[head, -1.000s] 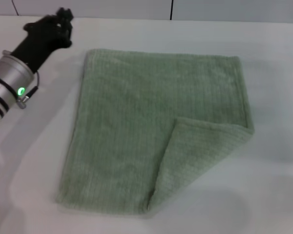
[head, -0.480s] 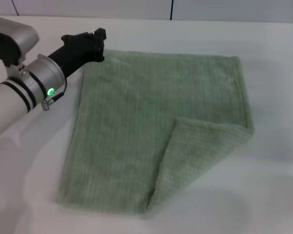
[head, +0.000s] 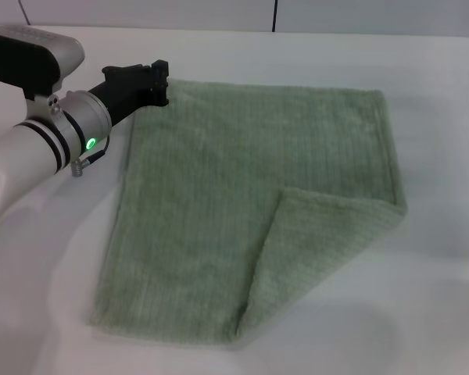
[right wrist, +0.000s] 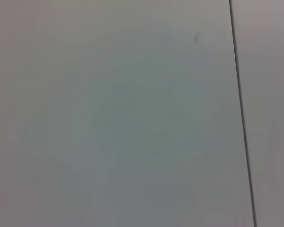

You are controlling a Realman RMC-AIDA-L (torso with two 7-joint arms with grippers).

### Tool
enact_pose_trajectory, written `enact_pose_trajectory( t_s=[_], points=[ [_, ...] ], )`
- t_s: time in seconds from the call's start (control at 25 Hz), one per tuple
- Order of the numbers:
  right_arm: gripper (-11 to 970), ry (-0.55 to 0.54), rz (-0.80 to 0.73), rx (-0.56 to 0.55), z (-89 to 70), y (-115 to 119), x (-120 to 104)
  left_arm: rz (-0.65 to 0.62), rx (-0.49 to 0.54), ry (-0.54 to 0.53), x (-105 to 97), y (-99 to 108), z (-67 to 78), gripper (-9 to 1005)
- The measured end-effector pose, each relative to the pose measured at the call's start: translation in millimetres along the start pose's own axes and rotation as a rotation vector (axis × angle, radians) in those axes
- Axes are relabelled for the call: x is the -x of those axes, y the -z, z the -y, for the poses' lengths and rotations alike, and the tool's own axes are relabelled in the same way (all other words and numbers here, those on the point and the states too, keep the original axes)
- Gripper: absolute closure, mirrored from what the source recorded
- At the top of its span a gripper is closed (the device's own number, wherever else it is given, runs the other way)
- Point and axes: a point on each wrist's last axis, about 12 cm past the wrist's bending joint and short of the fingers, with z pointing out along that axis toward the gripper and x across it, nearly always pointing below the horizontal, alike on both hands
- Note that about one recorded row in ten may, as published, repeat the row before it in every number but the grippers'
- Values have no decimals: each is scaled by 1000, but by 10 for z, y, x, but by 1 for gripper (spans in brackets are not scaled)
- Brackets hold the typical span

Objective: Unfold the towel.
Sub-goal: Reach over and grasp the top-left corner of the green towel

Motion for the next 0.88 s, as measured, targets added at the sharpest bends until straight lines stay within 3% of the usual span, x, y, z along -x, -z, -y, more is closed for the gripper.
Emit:
enact_pose_trajectory(
  t_s=[0.88],
  points=[
    [312,10,3,42,-91,-28,12,-113,17,-23,-83,-67,45,994]
  ],
)
